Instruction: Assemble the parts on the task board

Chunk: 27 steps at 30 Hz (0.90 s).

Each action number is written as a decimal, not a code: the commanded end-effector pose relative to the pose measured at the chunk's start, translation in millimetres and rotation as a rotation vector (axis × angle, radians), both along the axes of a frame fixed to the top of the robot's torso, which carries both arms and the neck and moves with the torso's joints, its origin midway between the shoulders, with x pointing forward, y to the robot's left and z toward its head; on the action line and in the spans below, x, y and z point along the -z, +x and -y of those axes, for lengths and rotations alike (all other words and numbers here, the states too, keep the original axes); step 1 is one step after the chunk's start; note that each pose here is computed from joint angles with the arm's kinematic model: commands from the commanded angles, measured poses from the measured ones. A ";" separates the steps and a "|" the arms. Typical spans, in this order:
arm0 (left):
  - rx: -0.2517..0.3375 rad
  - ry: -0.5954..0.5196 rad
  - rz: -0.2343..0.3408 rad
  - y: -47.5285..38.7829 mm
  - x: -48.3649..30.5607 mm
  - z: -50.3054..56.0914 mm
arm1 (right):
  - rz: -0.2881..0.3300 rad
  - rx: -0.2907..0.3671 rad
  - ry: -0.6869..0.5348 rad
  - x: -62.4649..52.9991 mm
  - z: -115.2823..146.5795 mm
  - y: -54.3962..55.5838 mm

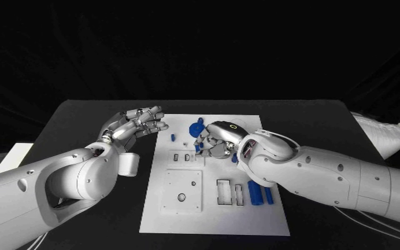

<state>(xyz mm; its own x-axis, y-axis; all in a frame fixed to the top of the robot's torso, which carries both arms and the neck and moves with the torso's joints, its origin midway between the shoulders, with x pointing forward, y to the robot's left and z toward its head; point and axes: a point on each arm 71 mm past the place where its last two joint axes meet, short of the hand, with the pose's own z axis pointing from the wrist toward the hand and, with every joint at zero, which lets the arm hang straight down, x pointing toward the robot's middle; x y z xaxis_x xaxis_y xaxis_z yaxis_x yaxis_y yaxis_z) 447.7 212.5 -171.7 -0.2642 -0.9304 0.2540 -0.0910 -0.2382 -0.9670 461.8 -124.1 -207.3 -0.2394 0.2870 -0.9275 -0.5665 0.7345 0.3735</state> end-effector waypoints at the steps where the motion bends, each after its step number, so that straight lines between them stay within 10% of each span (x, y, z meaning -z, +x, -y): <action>1: 0.026 -0.011 0.009 -1.0 -1.5 3.8 | 0.021 -0.010 -0.081 3.9 -5.5 -2.4; 27: 0.029 -0.012 0.007 -1.2 -1.5 4.1 | -0.004 -0.024 -0.169 16.1 -17.9 -4.1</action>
<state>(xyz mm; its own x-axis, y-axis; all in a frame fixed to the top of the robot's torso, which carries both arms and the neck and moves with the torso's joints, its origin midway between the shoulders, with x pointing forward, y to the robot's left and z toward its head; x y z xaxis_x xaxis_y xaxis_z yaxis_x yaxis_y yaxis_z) 447.3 211.0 -171.8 -0.2698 -0.9281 0.2566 -0.0960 -0.2392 -0.9662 458.3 -103.9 -214.9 -0.2234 0.1856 -0.9569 -0.5965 0.7504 0.2848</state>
